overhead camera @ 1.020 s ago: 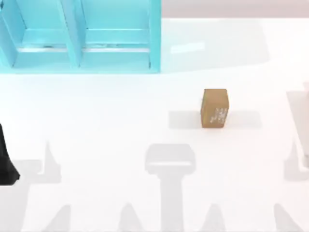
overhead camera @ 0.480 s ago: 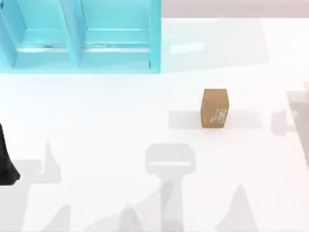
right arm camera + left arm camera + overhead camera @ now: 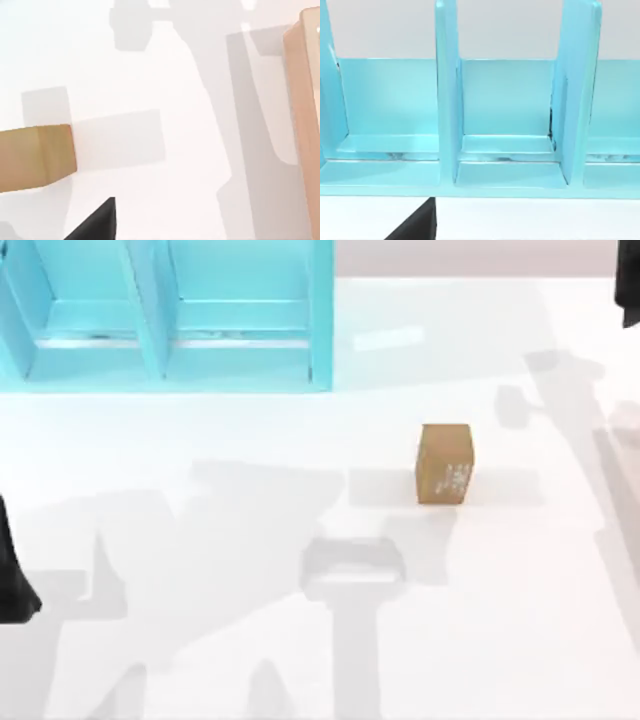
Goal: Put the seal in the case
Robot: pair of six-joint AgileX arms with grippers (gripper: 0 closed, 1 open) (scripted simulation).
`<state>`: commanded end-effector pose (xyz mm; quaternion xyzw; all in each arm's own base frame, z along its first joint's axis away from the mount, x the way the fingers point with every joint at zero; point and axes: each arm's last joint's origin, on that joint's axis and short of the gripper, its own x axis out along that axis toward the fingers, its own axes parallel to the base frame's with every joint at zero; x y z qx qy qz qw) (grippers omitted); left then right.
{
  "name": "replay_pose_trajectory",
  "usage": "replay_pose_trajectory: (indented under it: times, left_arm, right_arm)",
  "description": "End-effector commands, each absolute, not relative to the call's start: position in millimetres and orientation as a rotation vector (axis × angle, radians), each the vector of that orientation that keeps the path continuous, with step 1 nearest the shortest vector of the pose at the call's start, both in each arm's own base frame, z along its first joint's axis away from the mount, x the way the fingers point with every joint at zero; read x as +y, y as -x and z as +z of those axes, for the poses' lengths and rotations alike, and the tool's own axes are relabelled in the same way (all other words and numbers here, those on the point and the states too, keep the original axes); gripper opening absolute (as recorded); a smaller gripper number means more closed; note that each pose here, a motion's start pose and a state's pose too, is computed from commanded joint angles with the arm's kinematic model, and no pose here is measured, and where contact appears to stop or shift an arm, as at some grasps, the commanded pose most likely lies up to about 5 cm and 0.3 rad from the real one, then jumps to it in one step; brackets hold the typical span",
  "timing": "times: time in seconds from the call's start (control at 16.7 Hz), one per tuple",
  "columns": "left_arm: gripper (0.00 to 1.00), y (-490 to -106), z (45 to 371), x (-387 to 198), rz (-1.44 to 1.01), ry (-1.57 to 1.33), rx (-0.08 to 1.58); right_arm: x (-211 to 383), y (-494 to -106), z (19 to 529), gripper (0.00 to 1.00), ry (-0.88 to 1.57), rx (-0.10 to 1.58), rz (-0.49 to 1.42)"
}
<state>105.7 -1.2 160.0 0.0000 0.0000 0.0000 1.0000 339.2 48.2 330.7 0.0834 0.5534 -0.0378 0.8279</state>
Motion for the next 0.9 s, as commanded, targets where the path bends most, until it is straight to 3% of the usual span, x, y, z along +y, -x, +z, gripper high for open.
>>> replay_pose_trajectory:
  times: [0.42, 0.9]
  left_arm:
    - [1.0, -106, 160, -1, 0.0, 0.0, 0.0]
    - [1.0, -106, 160, -1, 0.0, 0.0, 0.0]
  right_arm:
    - [141, -411, 265, 1.0, -0.083, 1.503, -0.06]
    - [208, -419, 232, 1.0, -0.012, 1.572, -0.004]
